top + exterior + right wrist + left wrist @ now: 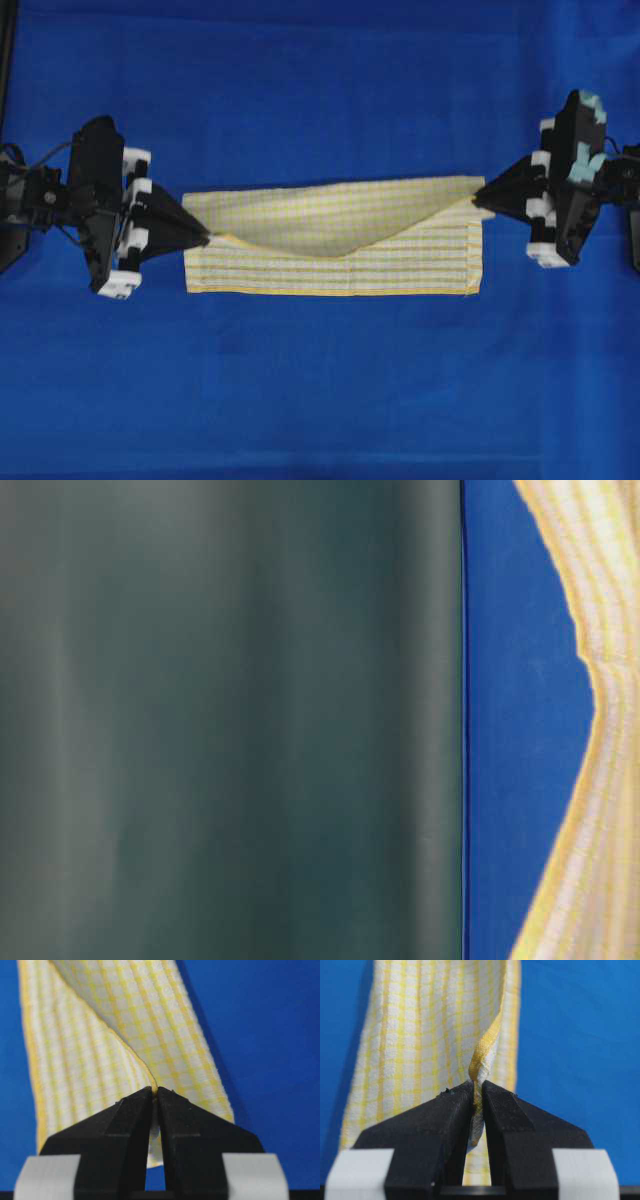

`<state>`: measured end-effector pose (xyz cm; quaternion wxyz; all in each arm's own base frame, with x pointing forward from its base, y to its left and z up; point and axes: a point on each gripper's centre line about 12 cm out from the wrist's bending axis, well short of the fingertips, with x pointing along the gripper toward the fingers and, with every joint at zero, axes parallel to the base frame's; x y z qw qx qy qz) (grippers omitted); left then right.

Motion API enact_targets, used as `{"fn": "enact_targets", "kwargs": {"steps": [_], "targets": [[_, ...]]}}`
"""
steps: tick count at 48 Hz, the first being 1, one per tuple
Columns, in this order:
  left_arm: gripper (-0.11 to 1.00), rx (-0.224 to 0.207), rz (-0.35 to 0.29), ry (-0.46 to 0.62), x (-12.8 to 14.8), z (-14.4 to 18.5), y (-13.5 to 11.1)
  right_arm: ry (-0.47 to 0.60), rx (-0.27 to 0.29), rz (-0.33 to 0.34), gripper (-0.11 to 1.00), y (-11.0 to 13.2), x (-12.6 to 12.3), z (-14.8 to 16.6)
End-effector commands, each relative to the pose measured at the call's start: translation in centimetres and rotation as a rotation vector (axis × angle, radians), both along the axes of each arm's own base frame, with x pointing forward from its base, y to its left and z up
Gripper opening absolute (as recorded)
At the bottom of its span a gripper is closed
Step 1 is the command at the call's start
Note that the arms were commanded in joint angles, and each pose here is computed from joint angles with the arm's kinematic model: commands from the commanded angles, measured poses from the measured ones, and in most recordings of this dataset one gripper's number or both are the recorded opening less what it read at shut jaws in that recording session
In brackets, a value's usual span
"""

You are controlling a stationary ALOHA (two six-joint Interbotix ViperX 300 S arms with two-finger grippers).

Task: Fold the yellow towel.
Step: 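Lay the folded edge down and release, then reposition both grippers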

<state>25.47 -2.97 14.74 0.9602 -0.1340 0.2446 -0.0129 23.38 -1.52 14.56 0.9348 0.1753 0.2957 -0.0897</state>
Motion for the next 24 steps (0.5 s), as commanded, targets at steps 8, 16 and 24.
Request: {"fn": "enact_targets", "kwargs": {"steps": [8,16,24], "targets": [[0.06,-0.009,-0.031,-0.010,0.1,0.3,-0.9,0.013,0.023,0.049,0.04,1.6,0.9,-0.1],[0.06,-0.004,-0.032,0.027,0.0,-0.2,-0.9,0.047,0.029,0.068,0.04,2.2,1.3,-0.9],[0.06,0.004,-0.033,0.088,0.3,-1.3,-1.0,0.079,0.043,0.069,0.04,2.6,1.7,-1.6]]}}
